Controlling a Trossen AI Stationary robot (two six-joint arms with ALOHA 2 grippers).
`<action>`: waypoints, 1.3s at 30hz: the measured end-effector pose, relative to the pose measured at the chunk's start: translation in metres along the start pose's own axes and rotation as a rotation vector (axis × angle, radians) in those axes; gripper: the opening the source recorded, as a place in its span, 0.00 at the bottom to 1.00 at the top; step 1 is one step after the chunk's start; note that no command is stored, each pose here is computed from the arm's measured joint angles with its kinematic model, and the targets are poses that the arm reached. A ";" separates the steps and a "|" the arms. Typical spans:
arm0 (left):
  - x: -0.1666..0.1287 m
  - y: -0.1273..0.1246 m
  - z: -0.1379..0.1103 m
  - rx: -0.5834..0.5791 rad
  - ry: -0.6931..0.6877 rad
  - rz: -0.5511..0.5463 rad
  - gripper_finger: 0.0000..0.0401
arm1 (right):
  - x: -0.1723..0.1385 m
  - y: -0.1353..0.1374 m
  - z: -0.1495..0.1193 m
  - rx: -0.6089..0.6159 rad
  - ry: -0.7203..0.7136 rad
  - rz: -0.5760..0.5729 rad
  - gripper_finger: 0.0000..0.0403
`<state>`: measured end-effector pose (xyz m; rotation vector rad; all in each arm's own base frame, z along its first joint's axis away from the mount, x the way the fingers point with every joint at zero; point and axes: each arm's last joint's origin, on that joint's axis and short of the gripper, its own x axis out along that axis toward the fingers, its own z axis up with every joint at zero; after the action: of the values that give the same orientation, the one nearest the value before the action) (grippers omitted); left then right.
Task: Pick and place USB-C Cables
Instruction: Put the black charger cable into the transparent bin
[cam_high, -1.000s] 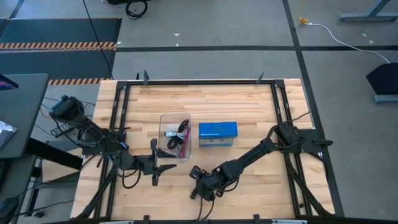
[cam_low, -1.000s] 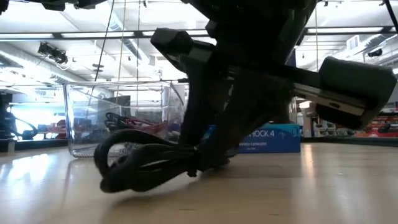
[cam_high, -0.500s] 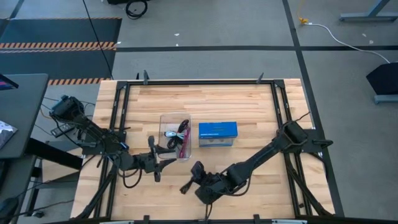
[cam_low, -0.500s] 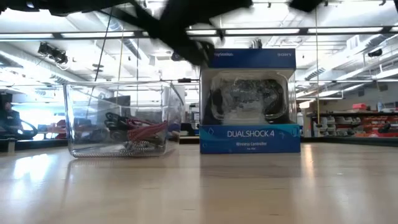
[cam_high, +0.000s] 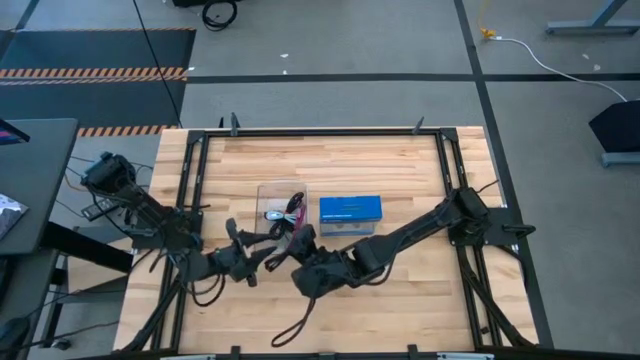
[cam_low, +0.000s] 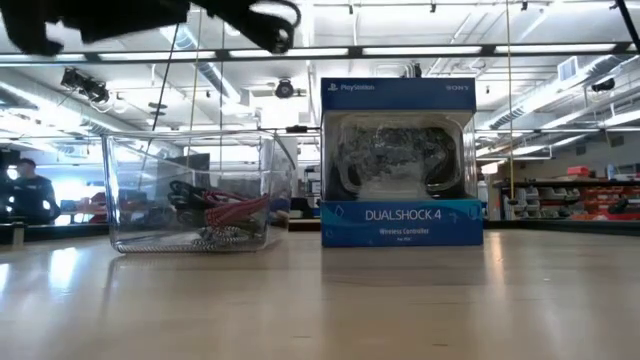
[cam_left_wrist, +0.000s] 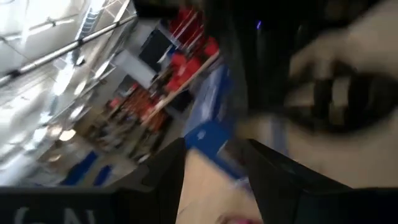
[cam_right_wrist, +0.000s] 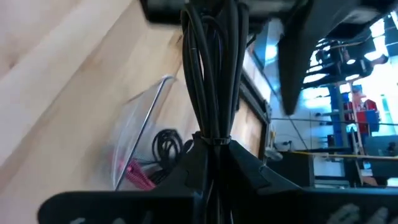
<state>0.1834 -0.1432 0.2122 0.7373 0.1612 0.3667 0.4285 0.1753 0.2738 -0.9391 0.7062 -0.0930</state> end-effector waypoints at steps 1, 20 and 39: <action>-0.002 -0.001 -0.001 0.036 0.028 0.021 0.43 | -0.002 -0.002 0.002 0.000 -0.007 -0.004 0.09; -0.001 -0.001 0.004 -0.067 -0.071 -0.068 0.65 | 0.015 -0.033 -0.006 0.060 -0.003 -0.039 0.09; -0.004 0.003 0.007 -0.075 -0.058 -0.010 0.15 | 0.016 -0.031 -0.009 0.081 0.026 -0.017 0.12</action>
<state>0.1810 -0.1474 0.2197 0.6722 0.0956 0.3394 0.4421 0.1439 0.2860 -0.8679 0.7138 -0.1480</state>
